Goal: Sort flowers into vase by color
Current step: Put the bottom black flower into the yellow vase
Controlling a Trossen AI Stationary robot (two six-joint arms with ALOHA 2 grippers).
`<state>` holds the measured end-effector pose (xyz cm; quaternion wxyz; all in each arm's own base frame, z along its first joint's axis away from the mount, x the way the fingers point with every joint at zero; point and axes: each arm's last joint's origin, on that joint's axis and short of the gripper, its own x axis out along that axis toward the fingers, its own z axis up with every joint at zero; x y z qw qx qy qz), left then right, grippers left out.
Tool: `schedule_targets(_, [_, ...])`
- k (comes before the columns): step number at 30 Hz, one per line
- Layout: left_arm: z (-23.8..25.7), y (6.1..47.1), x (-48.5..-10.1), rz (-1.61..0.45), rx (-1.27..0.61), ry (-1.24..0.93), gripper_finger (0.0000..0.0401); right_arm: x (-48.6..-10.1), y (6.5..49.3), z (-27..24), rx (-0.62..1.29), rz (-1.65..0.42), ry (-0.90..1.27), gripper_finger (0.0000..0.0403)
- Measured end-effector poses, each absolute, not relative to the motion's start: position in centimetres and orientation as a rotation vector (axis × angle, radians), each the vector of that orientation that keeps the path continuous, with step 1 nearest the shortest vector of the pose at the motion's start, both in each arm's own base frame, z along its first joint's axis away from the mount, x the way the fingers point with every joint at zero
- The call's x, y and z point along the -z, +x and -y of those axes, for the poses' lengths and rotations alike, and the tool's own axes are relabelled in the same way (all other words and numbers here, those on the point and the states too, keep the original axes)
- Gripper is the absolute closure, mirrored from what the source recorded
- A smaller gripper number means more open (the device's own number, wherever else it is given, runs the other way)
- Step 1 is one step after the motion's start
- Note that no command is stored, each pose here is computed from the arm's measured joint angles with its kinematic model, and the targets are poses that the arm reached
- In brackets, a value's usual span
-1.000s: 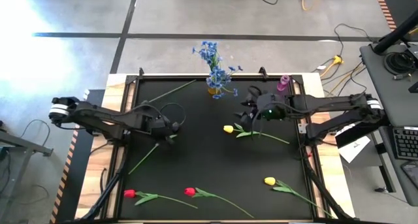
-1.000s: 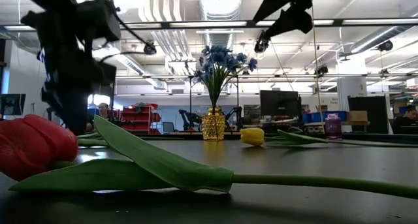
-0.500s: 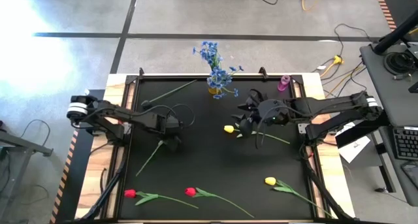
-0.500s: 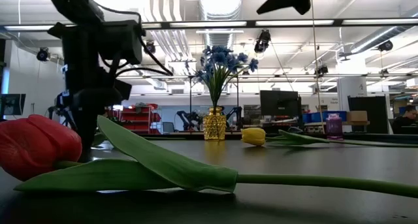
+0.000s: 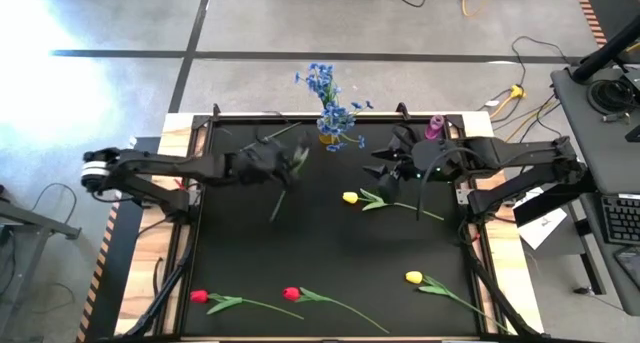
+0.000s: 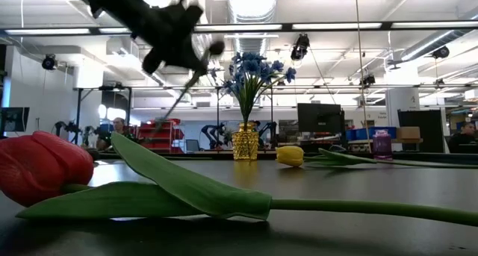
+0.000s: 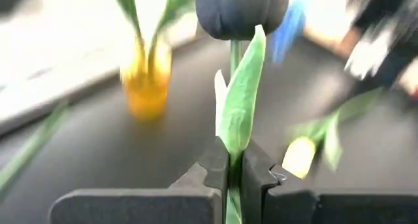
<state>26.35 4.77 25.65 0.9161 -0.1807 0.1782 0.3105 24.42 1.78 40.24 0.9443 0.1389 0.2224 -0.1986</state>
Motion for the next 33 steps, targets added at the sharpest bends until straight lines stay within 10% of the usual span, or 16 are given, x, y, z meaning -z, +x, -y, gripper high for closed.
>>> schedule_targets(13, [-12.1, 23.9, -28.8, 0.387, -0.677, -0.202, 0.0401, -41.4, 24.0, -2.7, 0.387, -0.428, 0.219, 0.0184])
schedule_targets(33, [-19.6, 30.6, -31.6, 0.323, -0.732, 0.007, 0.0401, -41.5, 23.8, -2.5, 0.456, -0.408, 0.196, 0.0184])
